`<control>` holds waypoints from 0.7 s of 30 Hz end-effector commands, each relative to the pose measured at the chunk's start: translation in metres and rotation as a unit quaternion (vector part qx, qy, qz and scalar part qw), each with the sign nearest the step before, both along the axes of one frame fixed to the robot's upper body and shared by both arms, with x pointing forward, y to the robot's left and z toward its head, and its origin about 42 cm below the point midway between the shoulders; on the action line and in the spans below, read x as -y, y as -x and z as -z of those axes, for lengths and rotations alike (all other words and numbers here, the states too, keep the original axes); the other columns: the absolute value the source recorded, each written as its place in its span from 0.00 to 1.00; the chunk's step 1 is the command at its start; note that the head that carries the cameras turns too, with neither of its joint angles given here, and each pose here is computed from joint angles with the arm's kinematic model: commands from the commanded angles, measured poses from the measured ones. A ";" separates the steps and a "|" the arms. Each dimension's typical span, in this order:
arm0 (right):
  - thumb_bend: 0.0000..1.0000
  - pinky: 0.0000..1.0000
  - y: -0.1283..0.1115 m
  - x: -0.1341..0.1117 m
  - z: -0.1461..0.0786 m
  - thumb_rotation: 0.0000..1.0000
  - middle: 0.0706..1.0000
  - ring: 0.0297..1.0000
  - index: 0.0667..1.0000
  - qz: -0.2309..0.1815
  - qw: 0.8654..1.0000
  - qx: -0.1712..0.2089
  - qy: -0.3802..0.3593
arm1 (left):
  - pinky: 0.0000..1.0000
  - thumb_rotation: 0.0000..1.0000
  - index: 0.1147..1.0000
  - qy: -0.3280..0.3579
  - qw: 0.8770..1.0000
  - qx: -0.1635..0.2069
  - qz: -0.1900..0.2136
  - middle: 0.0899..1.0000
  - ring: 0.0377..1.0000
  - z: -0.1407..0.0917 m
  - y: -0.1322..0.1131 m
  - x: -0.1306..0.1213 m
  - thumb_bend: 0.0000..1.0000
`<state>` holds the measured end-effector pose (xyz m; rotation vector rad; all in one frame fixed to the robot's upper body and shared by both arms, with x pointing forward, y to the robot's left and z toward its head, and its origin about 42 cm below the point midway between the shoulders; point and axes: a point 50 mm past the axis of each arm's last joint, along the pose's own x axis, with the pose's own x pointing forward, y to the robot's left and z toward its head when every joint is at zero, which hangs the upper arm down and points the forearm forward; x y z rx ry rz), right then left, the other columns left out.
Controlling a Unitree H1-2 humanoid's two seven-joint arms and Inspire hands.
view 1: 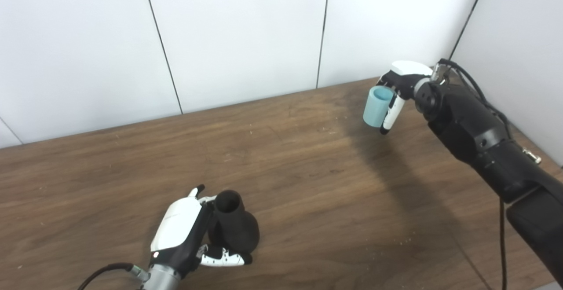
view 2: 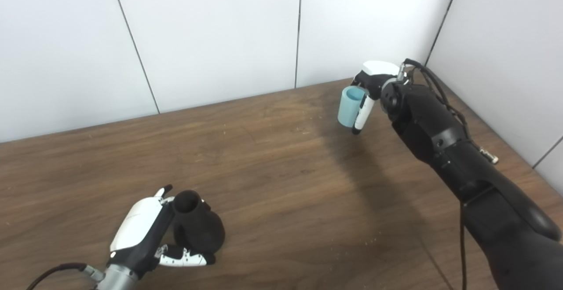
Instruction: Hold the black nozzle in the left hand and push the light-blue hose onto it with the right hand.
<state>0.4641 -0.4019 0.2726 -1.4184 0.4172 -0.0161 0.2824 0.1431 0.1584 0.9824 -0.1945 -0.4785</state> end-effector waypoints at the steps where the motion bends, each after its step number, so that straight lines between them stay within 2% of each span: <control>1: 0.89 0.66 -0.007 0.007 -0.034 0.03 0.75 0.69 0.74 0.002 0.998 0.055 0.016 | 1.00 0.00 0.40 -0.056 0.996 -0.076 -0.001 0.46 0.71 0.030 0.014 -0.012 0.52; 10: 0.88 0.60 -0.009 0.008 -0.029 0.02 0.69 0.64 0.70 -0.006 0.997 0.081 0.008 | 1.00 0.00 0.41 -0.053 0.996 -0.075 -0.001 0.46 0.71 0.029 0.015 -0.010 0.52; 21: 0.88 0.62 -0.011 0.008 -0.023 0.02 0.67 0.64 0.67 -0.009 0.996 0.088 0.014 | 1.00 0.00 0.41 -0.050 0.996 -0.080 0.003 0.45 0.71 0.030 0.019 -0.009 0.52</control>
